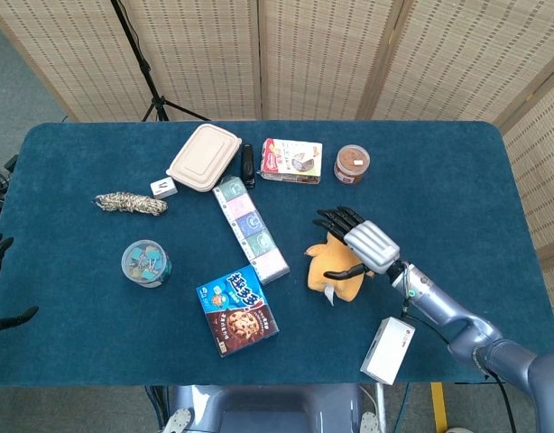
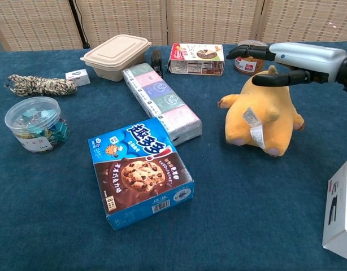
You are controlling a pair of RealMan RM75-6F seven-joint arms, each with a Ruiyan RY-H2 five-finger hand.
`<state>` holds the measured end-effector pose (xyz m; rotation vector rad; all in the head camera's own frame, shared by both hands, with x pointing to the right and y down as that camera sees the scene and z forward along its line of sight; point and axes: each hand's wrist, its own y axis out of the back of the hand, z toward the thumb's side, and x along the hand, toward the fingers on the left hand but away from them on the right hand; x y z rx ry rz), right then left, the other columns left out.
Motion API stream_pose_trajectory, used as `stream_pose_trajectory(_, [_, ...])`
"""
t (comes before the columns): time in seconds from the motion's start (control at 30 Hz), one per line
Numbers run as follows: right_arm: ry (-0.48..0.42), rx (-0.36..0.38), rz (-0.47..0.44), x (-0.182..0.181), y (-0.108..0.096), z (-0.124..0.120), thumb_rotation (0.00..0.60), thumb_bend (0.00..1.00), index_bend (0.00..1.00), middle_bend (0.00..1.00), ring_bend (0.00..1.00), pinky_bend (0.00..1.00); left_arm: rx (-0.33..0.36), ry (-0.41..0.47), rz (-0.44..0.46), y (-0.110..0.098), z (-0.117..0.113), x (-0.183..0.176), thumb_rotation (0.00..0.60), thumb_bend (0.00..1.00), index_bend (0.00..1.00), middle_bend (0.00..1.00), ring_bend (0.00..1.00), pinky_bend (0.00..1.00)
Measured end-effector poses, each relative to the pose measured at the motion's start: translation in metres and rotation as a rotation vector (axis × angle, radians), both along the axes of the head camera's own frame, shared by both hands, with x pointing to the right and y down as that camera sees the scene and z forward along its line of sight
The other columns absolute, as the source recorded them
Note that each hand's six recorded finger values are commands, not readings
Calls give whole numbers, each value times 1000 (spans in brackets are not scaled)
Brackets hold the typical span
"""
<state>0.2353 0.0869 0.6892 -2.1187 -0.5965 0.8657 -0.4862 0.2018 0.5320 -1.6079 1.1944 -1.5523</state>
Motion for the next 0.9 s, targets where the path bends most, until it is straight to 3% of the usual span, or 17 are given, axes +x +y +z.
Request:
stream_pose_trajectory(0.53, [7,-8,-12,6,8,20,0,0,0,0,0,0,-1,3,-13,2,2,-2,600,0,0,0,0,0])
stream_pose_trajectory(0.9, [-2,-8,-72,2,28,27,0,0,0,0,0,0,-6,10,-14,3,3,-1,600,0,0,0,0,0])
